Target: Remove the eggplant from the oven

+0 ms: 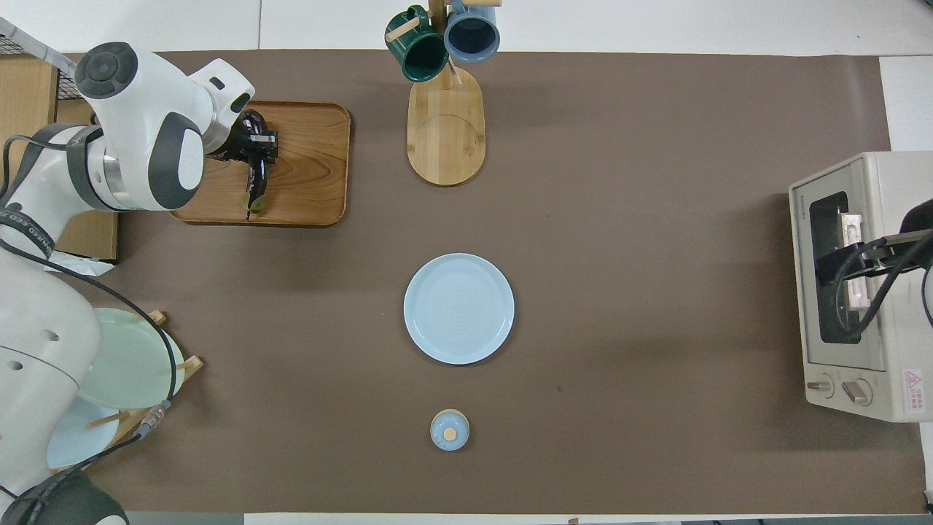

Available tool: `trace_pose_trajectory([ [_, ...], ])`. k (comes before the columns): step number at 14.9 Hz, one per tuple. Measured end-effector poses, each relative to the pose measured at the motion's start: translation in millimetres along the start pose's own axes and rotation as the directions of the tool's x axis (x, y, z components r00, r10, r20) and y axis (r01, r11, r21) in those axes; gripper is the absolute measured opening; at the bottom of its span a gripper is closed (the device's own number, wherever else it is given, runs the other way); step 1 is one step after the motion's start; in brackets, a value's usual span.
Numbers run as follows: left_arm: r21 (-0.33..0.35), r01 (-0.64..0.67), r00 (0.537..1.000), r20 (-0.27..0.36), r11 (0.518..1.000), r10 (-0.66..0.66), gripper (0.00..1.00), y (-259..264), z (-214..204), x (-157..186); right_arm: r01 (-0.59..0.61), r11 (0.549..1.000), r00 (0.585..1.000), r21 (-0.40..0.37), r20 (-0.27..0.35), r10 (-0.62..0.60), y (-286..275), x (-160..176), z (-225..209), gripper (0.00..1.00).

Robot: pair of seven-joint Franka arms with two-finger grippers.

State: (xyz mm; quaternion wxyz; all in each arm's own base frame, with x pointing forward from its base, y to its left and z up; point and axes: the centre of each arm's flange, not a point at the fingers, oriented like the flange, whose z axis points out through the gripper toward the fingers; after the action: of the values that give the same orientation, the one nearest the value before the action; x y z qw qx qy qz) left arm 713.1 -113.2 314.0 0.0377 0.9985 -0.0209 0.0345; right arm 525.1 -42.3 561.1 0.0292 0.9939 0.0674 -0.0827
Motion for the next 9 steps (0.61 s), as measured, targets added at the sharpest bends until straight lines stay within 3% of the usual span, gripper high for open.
trace_pose_trajectory([
  [2,0.002,-0.007,1.000,0.005,1.000,0.007,0.48,-1,-2,0,0.005,1.000,1.000,-0.001,-0.001,-0.005,-3,1,-1,1.00],
  [6,0.005,-0.009,1.000,-0.010,1.000,0.009,0.95,0,-54,-2,-0.004,1.000,1.000,0.000,-0.006,0.004,2,-1,-3,1.00],
  [7,0.008,-0.010,1.000,-0.012,1.000,0.010,1.00,1,-81,-6,-0.004,1.000,1.000,-0.001,-0.010,0.004,2,-1,-5,1.00],
  [9,0.017,-0.007,1.000,0.000,1.000,0.007,1.00,-2,-141,-21,-0.005,1.000,1.000,-0.002,-0.023,0.005,2,-4,-11,1.00],
])
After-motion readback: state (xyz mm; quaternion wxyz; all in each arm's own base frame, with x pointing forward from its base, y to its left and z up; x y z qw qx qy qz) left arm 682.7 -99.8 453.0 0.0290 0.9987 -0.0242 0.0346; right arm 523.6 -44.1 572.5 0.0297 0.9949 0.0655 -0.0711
